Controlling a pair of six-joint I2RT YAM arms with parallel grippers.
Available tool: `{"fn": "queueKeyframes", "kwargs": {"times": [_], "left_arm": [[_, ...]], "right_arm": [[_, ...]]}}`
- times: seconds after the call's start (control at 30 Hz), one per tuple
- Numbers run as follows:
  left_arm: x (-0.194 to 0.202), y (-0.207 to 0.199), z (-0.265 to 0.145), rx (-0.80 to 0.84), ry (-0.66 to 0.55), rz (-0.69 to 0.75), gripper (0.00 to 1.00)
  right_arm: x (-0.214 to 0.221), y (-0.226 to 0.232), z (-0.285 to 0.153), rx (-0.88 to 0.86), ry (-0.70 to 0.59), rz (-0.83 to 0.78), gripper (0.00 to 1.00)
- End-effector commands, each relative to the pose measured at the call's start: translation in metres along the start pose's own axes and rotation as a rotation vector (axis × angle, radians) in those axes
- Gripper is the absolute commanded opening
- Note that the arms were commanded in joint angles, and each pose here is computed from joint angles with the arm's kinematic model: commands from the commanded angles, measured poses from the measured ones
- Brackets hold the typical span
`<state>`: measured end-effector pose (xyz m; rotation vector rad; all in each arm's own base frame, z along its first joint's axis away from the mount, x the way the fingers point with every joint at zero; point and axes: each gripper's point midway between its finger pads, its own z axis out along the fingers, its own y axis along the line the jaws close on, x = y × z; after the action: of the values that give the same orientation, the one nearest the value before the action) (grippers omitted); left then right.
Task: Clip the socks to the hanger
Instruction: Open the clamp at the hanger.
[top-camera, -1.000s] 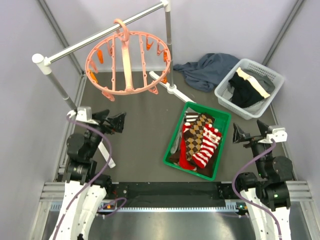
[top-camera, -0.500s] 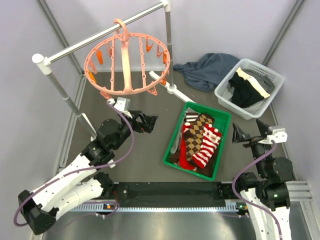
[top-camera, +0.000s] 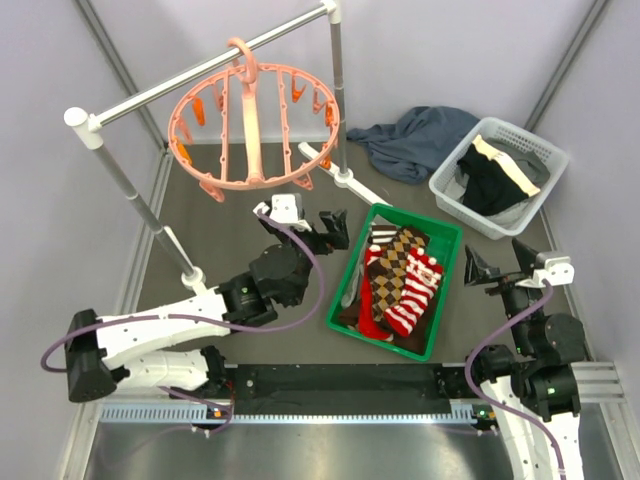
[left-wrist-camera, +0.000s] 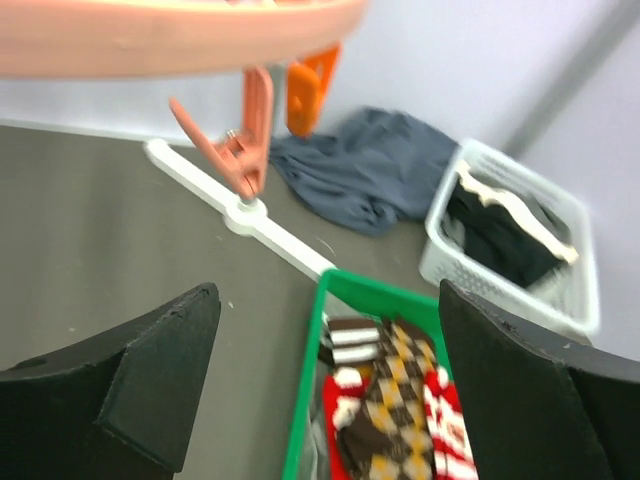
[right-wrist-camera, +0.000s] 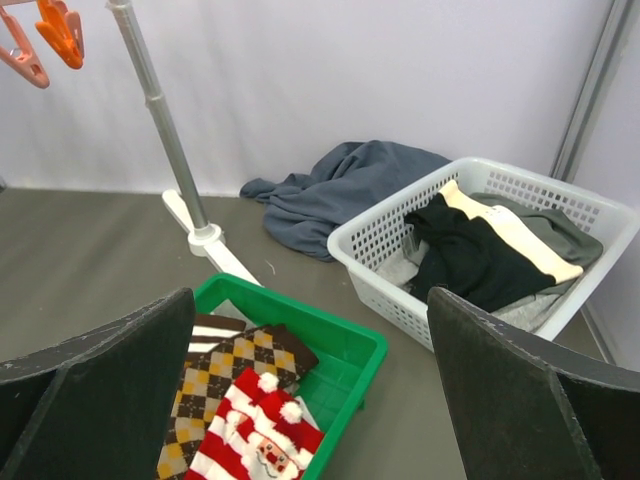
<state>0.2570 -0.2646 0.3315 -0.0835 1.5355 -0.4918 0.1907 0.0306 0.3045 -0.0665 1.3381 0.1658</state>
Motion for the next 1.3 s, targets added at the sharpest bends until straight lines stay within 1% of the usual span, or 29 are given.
{"fn": "queueKeyframes", "kwargs": {"times": [0.0,0.03,0.07,0.13,0.17,0.2,0.33,0.37,0.43,0.47,0.53,0.57,0.63,0.7,0.87,1.07,1.27], "left_arm": [[-0.038,0.016,0.007,-0.201,-0.142,-0.068,0.91],[-0.040,0.021,0.007,-0.241,-0.154,-0.061,0.86],[-0.038,0.021,0.010,-0.262,-0.155,-0.030,0.85],[-0.045,0.021,0.012,-0.299,-0.172,-0.027,0.81],[-0.045,0.021,0.013,-0.302,-0.173,0.002,0.80],[-0.052,0.020,0.014,-0.303,-0.193,-0.025,0.79],[-0.059,0.025,0.018,-0.343,-0.205,-0.008,0.77],[-0.062,0.023,0.020,-0.340,-0.206,-0.021,0.75],[-0.061,0.025,0.023,-0.337,-0.189,-0.003,0.73],[-0.065,0.022,0.025,-0.318,-0.194,-0.033,0.71],[-0.064,0.024,0.028,-0.317,-0.182,-0.022,0.70],[-0.069,0.021,0.029,-0.303,-0.184,-0.042,0.70],[-0.069,0.023,0.031,-0.303,-0.171,-0.035,0.69],[-0.074,0.023,0.033,-0.301,-0.173,-0.040,0.65],[-0.074,0.026,0.036,-0.313,-0.167,-0.031,0.61],[-0.074,0.027,0.042,-0.315,-0.162,-0.018,0.54],[-0.076,0.026,0.045,-0.309,-0.169,-0.024,0.52]], "right_arm": [[-0.032,0.003,-0.016,-0.015,-0.145,0.012,0.99],[-0.032,0.003,-0.016,-0.016,-0.145,0.011,0.99],[-0.033,0.003,-0.017,-0.018,-0.147,0.013,0.99],[-0.032,0.004,-0.016,-0.019,-0.144,0.013,0.99],[-0.032,0.004,-0.017,-0.020,-0.144,0.013,0.99],[-0.032,0.004,-0.017,-0.020,-0.144,0.013,0.99],[-0.033,0.004,-0.017,-0.023,-0.143,0.015,0.99],[-0.032,0.004,-0.017,-0.023,-0.142,0.017,0.99],[-0.033,0.005,-0.018,-0.027,-0.145,0.018,0.99],[-0.032,0.005,-0.017,-0.026,-0.142,0.017,0.99],[-0.033,0.005,-0.017,-0.026,-0.143,0.015,0.99],[-0.033,0.005,-0.018,-0.029,-0.145,0.017,0.99],[-0.032,0.005,-0.018,-0.029,-0.140,0.018,0.99],[-0.032,0.005,-0.018,-0.029,-0.140,0.017,0.99],[-0.033,0.006,-0.018,-0.031,-0.141,0.021,0.99],[-0.034,0.007,-0.019,-0.038,-0.141,0.022,0.99],[-0.034,0.008,-0.019,-0.043,-0.141,0.021,0.99]]}}
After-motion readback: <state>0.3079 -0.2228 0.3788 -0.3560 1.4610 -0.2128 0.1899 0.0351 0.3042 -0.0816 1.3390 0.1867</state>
